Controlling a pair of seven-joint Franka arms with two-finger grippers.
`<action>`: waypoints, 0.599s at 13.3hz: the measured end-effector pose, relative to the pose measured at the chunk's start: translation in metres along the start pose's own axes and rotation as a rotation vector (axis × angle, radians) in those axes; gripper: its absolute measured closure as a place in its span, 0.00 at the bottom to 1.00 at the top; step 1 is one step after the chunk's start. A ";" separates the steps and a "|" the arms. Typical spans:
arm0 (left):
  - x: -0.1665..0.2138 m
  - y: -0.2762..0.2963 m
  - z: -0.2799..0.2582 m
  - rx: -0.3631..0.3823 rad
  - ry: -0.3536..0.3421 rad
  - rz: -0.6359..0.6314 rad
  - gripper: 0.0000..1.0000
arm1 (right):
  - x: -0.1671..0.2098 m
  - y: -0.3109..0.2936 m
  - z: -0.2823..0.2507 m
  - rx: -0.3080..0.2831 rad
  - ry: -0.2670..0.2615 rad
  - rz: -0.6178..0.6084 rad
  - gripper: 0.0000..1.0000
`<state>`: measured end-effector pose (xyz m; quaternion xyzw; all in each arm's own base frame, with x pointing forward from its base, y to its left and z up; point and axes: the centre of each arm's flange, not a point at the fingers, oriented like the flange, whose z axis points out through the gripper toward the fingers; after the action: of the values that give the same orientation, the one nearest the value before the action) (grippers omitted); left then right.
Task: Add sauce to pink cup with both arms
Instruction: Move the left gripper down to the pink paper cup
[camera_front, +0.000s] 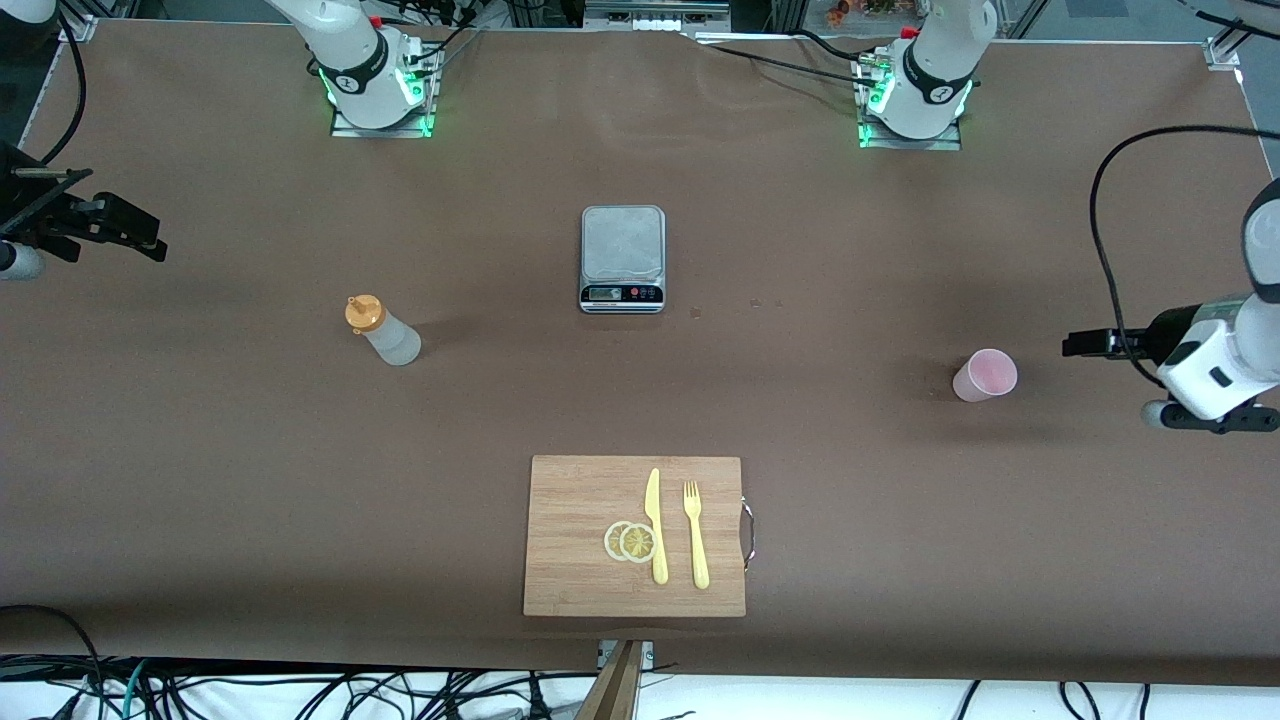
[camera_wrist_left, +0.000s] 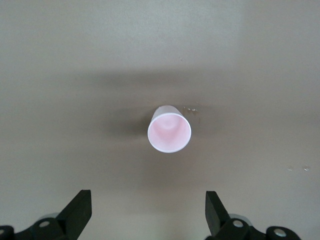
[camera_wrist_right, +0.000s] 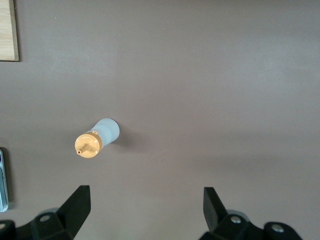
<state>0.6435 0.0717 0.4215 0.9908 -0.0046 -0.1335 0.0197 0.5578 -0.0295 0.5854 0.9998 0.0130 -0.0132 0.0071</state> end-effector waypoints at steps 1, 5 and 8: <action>0.005 0.001 0.012 0.005 0.012 0.003 0.00 | 0.000 0.000 0.000 0.000 0.000 0.000 0.00; 0.014 0.001 0.090 0.011 0.062 0.007 0.00 | 0.000 0.000 0.000 0.000 -0.004 0.000 0.00; 0.010 -0.003 0.131 0.013 0.082 0.001 0.00 | 0.000 0.000 0.000 0.000 -0.004 0.000 0.00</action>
<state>0.6187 0.0696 0.2922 0.9956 -0.0052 -0.0925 0.0137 0.5574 -0.0295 0.5850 0.9998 0.0130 -0.0153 0.0070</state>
